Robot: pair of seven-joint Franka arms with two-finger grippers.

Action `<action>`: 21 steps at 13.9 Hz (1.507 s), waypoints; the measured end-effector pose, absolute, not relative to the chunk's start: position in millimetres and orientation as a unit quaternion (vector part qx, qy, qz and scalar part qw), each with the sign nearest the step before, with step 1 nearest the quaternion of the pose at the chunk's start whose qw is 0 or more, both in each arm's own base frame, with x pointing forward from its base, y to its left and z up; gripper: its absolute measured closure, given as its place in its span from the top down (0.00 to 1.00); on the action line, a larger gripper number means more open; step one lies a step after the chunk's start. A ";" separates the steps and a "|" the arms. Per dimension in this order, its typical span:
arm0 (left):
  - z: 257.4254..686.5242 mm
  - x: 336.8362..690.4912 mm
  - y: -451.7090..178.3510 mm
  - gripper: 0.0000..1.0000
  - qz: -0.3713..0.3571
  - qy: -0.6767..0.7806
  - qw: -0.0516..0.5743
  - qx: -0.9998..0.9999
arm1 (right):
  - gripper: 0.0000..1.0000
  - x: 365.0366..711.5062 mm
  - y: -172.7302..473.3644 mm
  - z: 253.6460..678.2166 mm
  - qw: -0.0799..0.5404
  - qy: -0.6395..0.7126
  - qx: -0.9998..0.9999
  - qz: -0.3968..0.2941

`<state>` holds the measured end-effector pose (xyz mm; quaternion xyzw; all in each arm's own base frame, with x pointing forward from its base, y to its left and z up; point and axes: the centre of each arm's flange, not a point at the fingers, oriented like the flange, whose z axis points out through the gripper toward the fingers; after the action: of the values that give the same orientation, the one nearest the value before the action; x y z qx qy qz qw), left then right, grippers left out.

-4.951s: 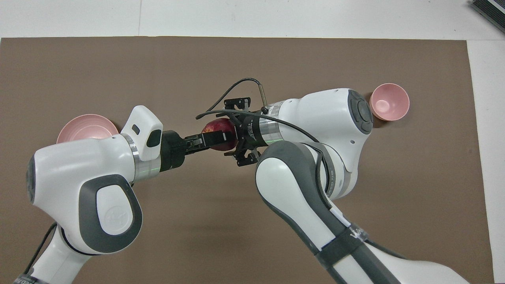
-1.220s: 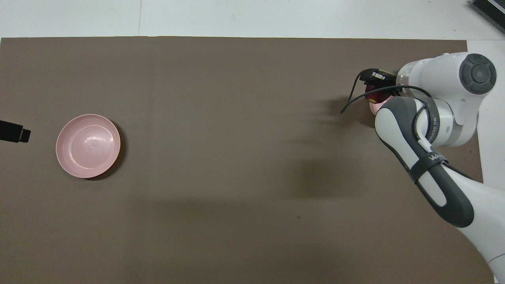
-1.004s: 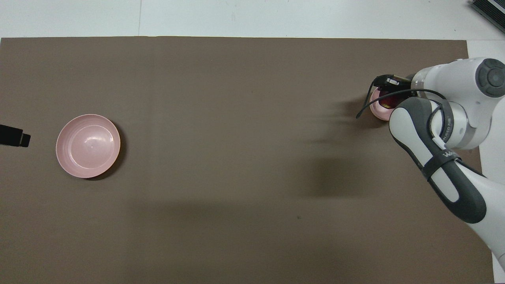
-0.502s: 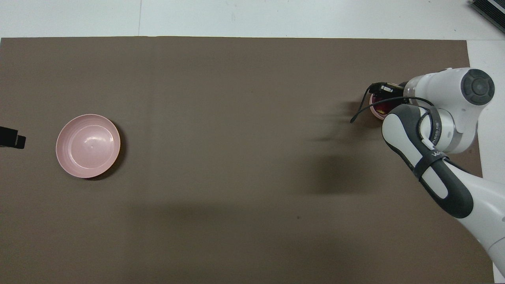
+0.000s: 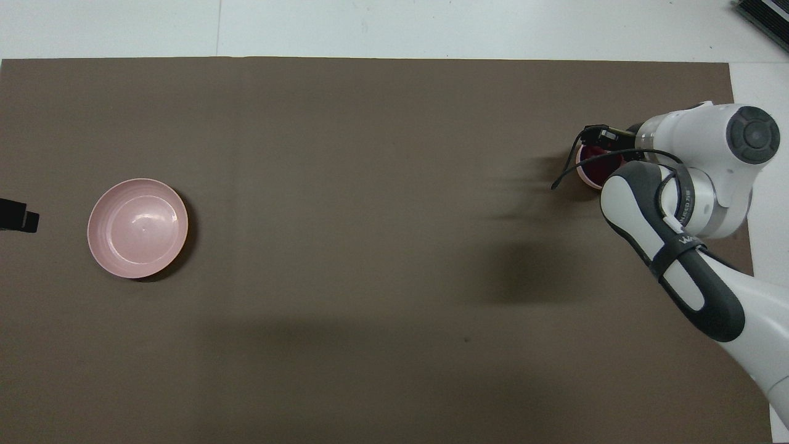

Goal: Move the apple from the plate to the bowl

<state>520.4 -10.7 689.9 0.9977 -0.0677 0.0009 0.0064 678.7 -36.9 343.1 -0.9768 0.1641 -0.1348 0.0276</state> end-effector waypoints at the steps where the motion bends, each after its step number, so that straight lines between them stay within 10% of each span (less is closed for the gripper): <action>1: 690.0 520.4 -10.7 1.00 0.001 -0.068 0.006 0.998 | 1.00 676.9 -37.7 353.7 0.026 0.157 -0.979 -0.130; 21: 690.2 520.3 -10.7 1.00 0.001 -0.068 0.006 0.998 | 1.00 553.4 -25.0 616.7 -0.022 0.099 -0.994 0.028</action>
<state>520.3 -10.7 690.2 0.9977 -0.0676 0.0014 0.0063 553.4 -25.0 616.7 -0.9945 0.0989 0.0283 -0.0216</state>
